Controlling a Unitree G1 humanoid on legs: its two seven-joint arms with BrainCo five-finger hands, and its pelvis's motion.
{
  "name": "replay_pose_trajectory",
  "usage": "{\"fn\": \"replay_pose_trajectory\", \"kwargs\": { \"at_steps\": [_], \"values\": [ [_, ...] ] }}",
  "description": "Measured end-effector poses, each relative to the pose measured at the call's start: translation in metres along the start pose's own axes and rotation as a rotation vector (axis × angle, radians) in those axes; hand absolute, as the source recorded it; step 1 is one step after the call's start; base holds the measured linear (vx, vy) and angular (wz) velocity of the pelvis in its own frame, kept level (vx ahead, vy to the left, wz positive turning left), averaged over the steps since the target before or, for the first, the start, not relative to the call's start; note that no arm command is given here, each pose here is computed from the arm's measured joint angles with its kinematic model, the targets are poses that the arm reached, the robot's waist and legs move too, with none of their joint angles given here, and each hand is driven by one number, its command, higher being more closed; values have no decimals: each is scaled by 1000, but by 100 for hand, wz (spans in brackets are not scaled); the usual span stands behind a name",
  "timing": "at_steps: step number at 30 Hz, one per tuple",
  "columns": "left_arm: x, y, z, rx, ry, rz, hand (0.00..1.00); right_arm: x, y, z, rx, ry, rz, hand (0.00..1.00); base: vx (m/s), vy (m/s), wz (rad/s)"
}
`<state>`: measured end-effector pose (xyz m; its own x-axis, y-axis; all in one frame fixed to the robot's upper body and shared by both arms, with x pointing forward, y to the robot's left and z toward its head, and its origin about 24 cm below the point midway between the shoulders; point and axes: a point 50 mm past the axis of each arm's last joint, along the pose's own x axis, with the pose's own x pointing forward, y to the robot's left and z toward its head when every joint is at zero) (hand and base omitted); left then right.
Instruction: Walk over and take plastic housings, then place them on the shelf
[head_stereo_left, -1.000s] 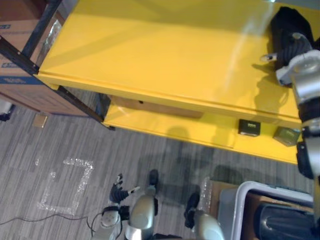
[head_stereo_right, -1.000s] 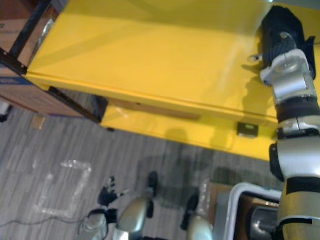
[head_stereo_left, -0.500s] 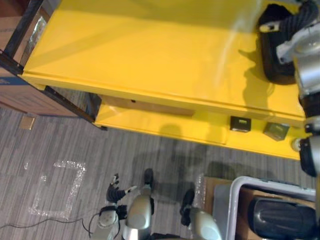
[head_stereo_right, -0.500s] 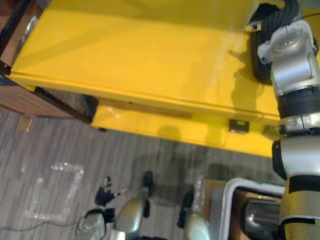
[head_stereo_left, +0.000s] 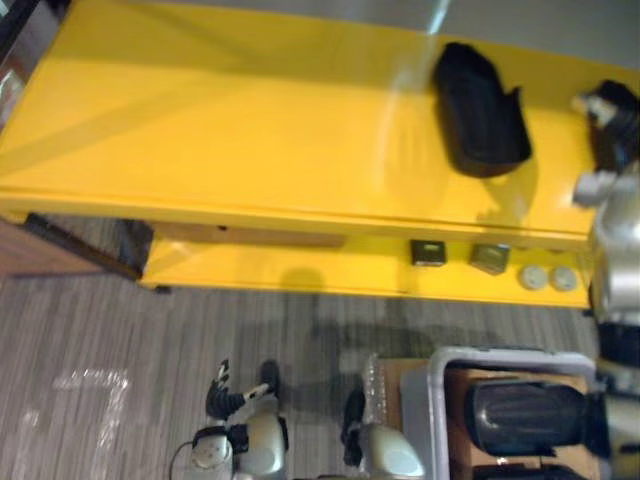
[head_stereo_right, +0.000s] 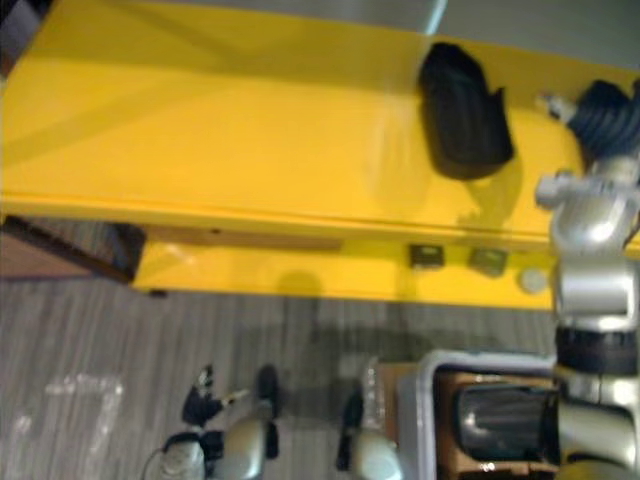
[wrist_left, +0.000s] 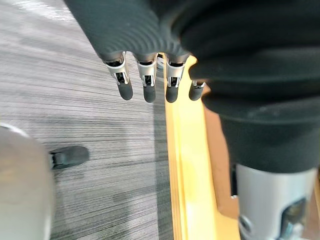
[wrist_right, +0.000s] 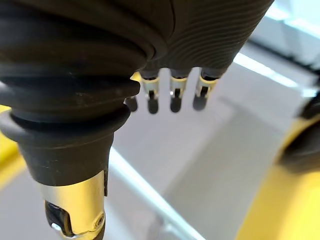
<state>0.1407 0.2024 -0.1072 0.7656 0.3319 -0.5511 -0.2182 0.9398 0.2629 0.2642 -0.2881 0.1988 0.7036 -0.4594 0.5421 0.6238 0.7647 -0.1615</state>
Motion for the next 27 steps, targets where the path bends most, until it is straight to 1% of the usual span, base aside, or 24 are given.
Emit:
{"fn": "replay_pose_trajectory", "kwargs": {
  "at_steps": [1,3,6,12,14,16,21,24,27],
  "values": [
    [0,0,-1,4,4,4,0,-8,-1,-5,14,7,-2,0,44,-8,-38],
    [-1,0,-7,0,31,20,0,-38,-9,-23,71,46,-25,0,27,-8,-24],
    [-2,0,-13,-5,61,43,0,-71,-19,-41,97,107,-69,0,10,7,-9],
    [-9,5,-32,-38,145,86,0,-118,-19,-56,179,193,-180,0,5,30,-2],
    [-12,6,-38,-37,165,81,0,-130,-19,-61,183,234,-211,0,24,48,-13],
    [-17,4,-47,-41,205,65,0,-145,-19,-75,143,318,-235,0,39,48,-19],
    [-19,-3,-51,-50,225,17,0,-162,-16,-80,156,379,-268,0,34,31,-29],
    [-19,-10,-51,-14,232,-53,0,-167,-18,-78,149,386,-262,0,29,14,-44],
    [-19,-9,-55,-5,262,-81,0,-168,-16,-78,153,384,-256,0,50,8,-44]
  ]
}}
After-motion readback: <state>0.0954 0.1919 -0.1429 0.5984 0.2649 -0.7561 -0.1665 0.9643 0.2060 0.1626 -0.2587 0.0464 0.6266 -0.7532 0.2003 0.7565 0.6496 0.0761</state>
